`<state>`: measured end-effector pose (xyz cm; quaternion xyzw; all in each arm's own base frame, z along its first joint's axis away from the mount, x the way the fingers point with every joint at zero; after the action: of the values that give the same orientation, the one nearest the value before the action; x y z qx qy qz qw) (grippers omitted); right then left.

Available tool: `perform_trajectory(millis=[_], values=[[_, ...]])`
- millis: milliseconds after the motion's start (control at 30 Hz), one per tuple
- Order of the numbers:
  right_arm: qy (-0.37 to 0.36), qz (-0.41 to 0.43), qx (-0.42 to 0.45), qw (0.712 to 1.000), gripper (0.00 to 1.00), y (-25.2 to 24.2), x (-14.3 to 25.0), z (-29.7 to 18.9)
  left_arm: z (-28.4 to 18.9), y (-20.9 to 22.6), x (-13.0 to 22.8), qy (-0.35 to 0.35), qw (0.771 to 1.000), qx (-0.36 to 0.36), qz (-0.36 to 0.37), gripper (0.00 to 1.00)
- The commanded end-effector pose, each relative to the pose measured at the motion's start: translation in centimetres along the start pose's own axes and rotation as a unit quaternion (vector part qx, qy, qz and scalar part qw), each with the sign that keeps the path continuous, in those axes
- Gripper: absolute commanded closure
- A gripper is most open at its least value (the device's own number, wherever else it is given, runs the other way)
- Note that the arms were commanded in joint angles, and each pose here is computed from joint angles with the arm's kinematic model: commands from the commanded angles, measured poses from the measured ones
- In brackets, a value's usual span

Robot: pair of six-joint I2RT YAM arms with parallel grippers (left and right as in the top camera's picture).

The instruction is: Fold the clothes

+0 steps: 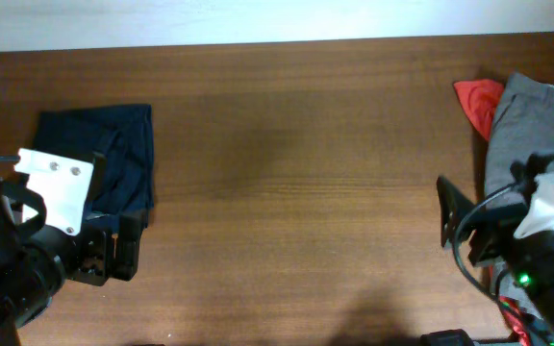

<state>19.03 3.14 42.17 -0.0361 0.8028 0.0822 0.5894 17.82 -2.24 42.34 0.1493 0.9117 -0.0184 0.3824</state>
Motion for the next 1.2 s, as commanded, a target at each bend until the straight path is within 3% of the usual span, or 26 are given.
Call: perform_trajectory(millis=[0, 400, 500, 1167], values=[[-0.007, -0.008, 0.035, 0.999, 0.01, -1.5, 5.5, 1.2, 0.0, 0.0, 0.1, 0.0, 1.0, -0.001, -0.005, 0.01], [0.051, -0.005, 0.04, 0.998, 0.01, -3.1, 21.8, 5.7, 0.0, 0.0, 0.1, 0.0, 1.0, -0.001, -0.005, 0.01], [0.051, 0.006, 0.037, 0.998, 0.01, -3.2, 24.2, 6.8, 0.0, 0.0, 0.1, 0.0, 1.0, -0.001, -0.005, 0.01], [0.048, 0.016, 0.036, 0.998, 0.01, -3.7, 28.4, 9.2, 0.0, 0.0, 0.1, 0.0, 1.0, -0.001, -0.005, 0.01]])
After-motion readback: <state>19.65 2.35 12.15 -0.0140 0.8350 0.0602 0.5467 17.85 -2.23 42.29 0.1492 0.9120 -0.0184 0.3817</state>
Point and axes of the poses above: each gripper's point midway between its finger pads, its own z axis out along the fingers, its own y axis along the line the jaws close on, x = y × z, the point moved 2 cm from there along -z, back along the fingers, and after that the axes turned 3 degrees about z, right-handed, at the moved point
